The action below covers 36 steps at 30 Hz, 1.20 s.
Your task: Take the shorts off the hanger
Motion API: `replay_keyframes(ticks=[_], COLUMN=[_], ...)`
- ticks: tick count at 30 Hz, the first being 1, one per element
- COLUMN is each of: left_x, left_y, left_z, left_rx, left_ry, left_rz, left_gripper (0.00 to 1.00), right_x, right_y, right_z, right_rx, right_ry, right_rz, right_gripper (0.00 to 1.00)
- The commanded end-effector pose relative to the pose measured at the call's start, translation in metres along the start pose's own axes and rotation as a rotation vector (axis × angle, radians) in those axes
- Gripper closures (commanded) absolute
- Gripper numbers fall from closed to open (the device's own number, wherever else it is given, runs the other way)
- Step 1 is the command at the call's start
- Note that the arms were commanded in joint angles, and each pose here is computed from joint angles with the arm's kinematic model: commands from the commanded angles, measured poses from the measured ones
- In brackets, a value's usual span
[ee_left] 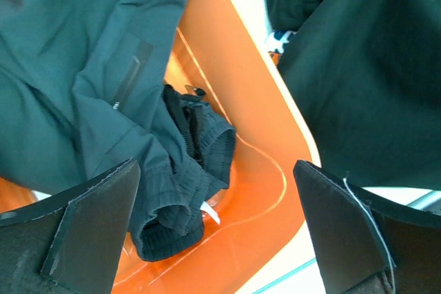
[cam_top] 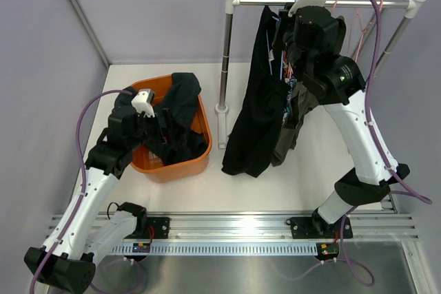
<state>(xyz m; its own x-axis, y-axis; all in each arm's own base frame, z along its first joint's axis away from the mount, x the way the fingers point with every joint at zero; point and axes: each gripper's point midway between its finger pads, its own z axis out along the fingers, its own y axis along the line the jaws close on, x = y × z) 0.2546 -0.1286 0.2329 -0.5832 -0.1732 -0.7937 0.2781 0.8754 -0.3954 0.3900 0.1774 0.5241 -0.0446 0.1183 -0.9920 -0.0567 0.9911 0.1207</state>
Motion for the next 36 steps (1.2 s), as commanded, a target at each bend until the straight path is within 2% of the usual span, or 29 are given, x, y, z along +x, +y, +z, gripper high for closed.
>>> replay_keyframes(ticks=[1, 7, 13, 22, 36], left_x=[-0.03, -0.066, -0.075, -0.069, -0.066], left_y=[-0.028, -0.071, -0.126, -0.17, -0.188], left_z=[-0.007, -0.024, -0.027, 0.001, 0.043], left_rx=[0.118, 0.238, 0.342, 0.374, 0.381], left_ry=[-0.07, -0.12, -0.119, -0.096, -0.072], left_rz=[0.019, 0.035, 0.056, 0.045, 0.007], left_gripper=[0.01, 0.01, 0.01, 0.01, 0.02], right_x=[0.026, 0.076, 0.117, 0.121, 0.129], right_y=[0.015, 0.054, 0.065, 0.068, 0.072], right_z=[-0.012, -0.064, -0.096, -0.125, -0.136], right_rx=[-0.085, -0.21, -0.225, -0.246, -0.265], right_ry=[0.085, 0.2, 0.274, 0.277, 0.283], right_rz=[0.02, -0.001, -0.044, -0.038, -0.049], right_gripper=[1.0, 1.0, 1.0, 1.0, 1.0])
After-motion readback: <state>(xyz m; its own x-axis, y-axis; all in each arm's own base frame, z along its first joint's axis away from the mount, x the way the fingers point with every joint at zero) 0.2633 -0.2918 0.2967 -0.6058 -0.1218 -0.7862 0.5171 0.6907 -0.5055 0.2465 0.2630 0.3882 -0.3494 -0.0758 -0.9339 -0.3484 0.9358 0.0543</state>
